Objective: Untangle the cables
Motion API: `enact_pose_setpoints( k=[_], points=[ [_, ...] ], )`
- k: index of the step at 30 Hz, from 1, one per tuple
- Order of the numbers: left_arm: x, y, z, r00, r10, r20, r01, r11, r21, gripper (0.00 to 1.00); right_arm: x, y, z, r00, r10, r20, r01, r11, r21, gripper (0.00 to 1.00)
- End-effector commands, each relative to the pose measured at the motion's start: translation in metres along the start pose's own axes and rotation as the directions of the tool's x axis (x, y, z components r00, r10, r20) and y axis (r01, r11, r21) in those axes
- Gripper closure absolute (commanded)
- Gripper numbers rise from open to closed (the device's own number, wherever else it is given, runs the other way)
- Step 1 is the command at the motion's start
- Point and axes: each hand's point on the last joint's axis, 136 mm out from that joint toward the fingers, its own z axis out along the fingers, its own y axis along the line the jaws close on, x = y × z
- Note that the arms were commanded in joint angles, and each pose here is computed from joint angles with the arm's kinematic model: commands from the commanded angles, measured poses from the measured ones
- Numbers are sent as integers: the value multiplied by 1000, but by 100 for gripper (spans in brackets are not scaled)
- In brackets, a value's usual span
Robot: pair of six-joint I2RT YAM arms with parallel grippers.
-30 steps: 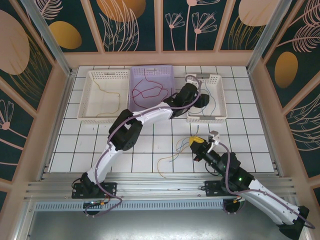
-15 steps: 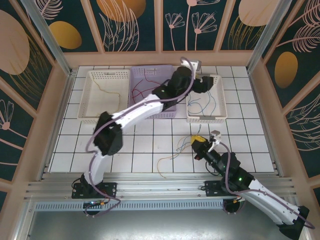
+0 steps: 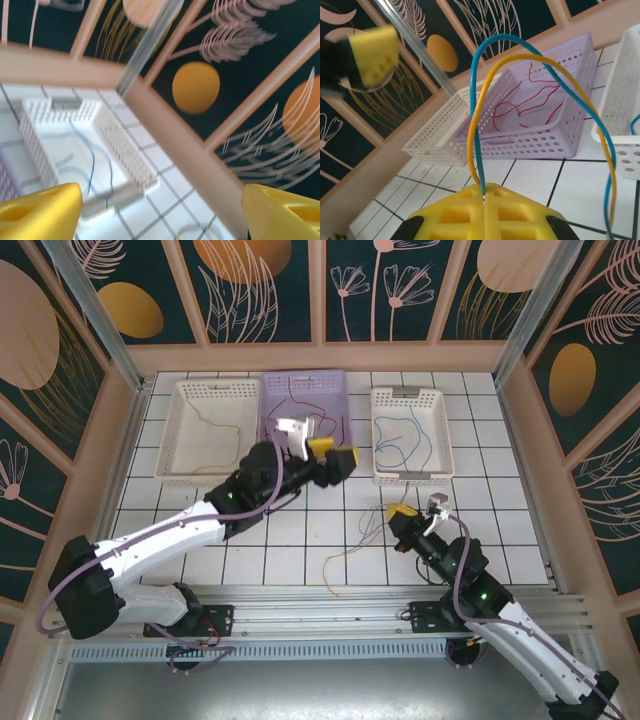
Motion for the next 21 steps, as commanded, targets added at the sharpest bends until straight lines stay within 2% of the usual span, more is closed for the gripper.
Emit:
enact_pose_setpoints(
  k=[1,6,11,16,21],
  points=[
    [27,-25,-10,998,-21,-57,28,990,138,19,-11,32,0,999,44,-26,-48,988,-146,100],
    [74,-32,-30,991,-14,-131,45,971,234,19,-6,55,7,989,62,-131,-91,969,-231,100],
    [104,-34,-46,984,-13,-180,66,954,293,19,-5,66,15,977,68,-203,-118,962,-246,100],
    [126,-28,-58,979,-34,-202,98,943,317,21,-5,77,20,967,72,-243,-144,945,-292,100],
    [139,-22,-67,975,-56,-217,126,937,326,28,-5,79,21,964,73,-254,-152,940,-306,100]
  ],
)
